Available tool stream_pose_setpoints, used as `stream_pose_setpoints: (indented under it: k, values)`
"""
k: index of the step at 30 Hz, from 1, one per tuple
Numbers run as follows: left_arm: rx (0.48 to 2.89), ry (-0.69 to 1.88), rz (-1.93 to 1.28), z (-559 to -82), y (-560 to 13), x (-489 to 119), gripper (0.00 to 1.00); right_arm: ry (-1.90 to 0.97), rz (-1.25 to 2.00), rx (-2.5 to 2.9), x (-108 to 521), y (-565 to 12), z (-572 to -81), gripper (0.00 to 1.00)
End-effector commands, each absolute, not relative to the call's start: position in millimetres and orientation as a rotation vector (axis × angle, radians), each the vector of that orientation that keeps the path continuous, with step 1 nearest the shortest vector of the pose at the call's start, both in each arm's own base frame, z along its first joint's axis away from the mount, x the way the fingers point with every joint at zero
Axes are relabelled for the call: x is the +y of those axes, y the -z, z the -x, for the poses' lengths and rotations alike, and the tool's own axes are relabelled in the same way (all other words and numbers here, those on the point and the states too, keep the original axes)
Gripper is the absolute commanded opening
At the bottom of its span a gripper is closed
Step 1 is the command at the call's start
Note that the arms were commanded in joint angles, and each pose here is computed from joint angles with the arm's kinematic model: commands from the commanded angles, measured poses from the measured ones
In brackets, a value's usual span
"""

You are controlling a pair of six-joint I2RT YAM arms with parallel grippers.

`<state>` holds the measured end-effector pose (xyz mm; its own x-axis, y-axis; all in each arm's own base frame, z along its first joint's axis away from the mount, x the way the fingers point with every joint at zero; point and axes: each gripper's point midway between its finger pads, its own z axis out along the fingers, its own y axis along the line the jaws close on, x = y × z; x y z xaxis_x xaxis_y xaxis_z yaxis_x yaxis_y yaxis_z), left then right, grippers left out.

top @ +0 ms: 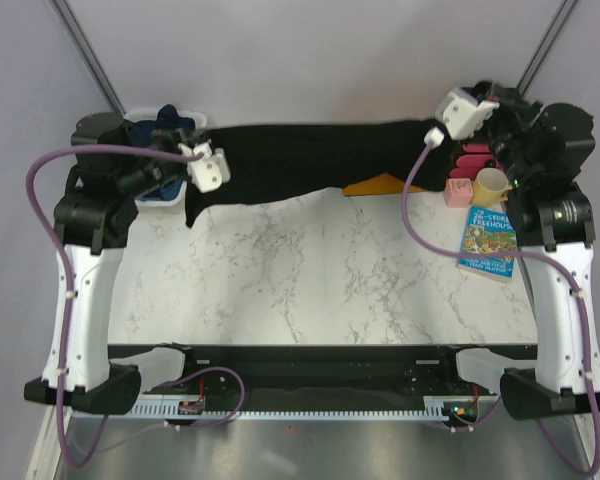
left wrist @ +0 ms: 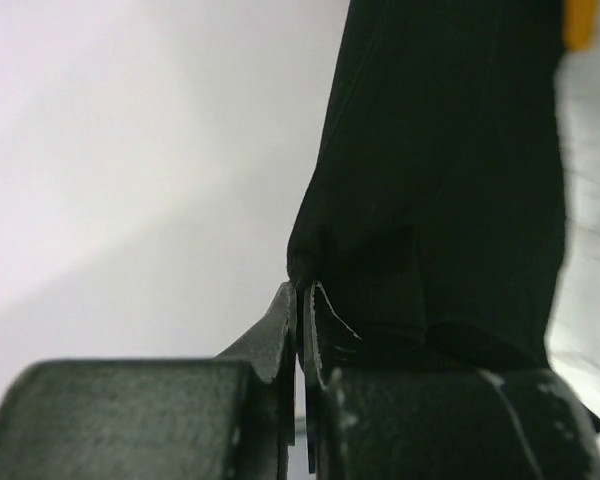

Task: Fold and stack the t-shirts
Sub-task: Flatten the tshirt out

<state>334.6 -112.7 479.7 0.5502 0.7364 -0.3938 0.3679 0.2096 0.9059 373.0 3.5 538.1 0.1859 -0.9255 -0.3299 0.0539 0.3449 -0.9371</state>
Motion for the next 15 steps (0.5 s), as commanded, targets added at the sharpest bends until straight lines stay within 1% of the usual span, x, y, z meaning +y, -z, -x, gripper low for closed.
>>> stream_pose_setpoints:
  k: [1, 3, 5, 6, 7, 8, 10, 11, 12, 13, 14, 15]
  values:
    - [1.261, -0.149, -1.607, -269.6, -408.0, -101.4, 0.02, 0.546, 1.371, 1.448, 28.8, -427.1, -327.1, 0.0]
    - [1.265, -0.204, -1.595, -254.3, -417.9, -92.3, 0.02, 0.575, 1.332, 1.428, 25.6, -444.3, -314.5, 0.0]
    - [1.229, -0.287, -1.554, -253.2, -440.3, -85.9, 0.02, 0.697, 1.228, 1.366, 13.4, -484.8, -312.3, 0.0]
    - [1.212, -0.321, -1.53, -256.2, -450.6, -84.0, 0.02, 0.751, 1.169, 1.337, 7.3, -502.5, -314.0, 0.0]
    - [1.195, -0.354, -1.501, -259.7, -460.9, -82.2, 0.02, 0.83, 1.076, 1.241, 2.8, -539.2, -317.3, 0.0]
    - [1.13, -0.439, -1.467, -268.0, -483.8, -79.2, 0.02, 0.909, 1.016, 1.211, -6.6, -557.9, -318.1, 0.0]
    - [1.06, -0.532, -1.439, -278.8, -507.1, -76.1, 0.02, 1.013, 0.927, 1.076, -10.3, -605.5, -323.7, 0.0]
    - [0.995, -0.599, -1.424, -278.9, -530.9, -74.7, 0.02, 1.041, 0.909, 1.05, -11.9, -619.2, -326.3, 0.0]
    - [0.976, -0.615, -1.418, -294.1, -540.0, -77.1, 0.02, 1.067, 0.84, 0.962, -12.4, -661.1, -307.7, 0.0]
    - [0.951, -0.634, -1.408, -297.1, -552.0, -77.8, 0.02, 1.052, 0.841, 0.971, -10.1, -663.5, -330.1, 0.0]
    - [0.895, -0.664, -1.376, -290.7, -577.8, -78.4, 0.02, 1.052, 0.819, 0.95, -9.3, -675.9, -332.2, 0.0]
    - [0.892, -0.657, -1.378, -304.6, -579.2, -81.5, 0.02, 1.046, 0.812, 0.936, -7.8, -684.6, -334.0, 0.0]
